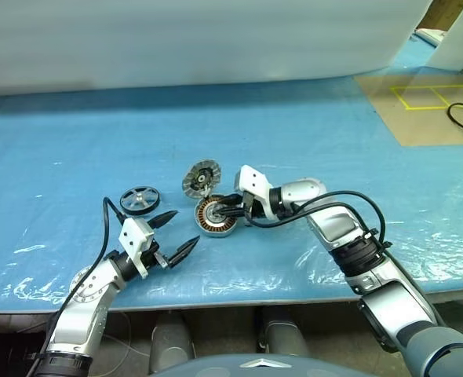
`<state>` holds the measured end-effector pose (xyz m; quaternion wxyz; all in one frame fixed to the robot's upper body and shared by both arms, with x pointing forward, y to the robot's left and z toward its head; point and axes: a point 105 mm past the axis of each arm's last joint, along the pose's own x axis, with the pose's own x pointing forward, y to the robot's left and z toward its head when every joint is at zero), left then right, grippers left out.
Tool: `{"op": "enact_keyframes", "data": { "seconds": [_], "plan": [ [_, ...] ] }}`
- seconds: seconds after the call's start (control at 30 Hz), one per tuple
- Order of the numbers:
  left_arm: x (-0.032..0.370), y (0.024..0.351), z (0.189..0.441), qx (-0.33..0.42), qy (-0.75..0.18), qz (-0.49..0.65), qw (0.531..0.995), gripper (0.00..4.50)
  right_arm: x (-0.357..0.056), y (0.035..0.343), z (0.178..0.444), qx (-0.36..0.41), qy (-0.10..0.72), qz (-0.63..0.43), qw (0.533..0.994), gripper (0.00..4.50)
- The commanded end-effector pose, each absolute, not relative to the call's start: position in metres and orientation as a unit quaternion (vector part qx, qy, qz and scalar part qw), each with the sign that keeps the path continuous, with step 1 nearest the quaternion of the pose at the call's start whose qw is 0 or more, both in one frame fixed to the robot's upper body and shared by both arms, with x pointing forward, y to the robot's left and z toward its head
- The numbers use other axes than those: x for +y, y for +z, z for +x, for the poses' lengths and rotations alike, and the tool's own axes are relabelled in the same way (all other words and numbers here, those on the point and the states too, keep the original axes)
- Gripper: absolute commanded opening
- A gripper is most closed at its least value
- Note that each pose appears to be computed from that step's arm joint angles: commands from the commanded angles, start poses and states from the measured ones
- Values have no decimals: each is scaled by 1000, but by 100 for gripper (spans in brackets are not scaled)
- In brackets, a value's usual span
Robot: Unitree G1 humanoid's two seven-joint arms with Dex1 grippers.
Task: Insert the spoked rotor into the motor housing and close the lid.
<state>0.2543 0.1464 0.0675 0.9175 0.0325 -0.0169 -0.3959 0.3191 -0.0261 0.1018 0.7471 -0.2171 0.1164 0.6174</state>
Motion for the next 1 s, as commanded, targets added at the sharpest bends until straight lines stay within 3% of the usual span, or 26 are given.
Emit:
{"op": "enact_keyframes", "data": {
  "seconds": [0.03, 1.0],
  "plan": [
    [147, 80, 254, -41, -396, 46, 916, 450, -19, 107, 316, 98, 626, -226, 740, 57],
    [148, 75, 252, -36, -397, 47, 916, 450, -24, 86, 319, 119, 611, -236, 746, 57]
  ]
}}
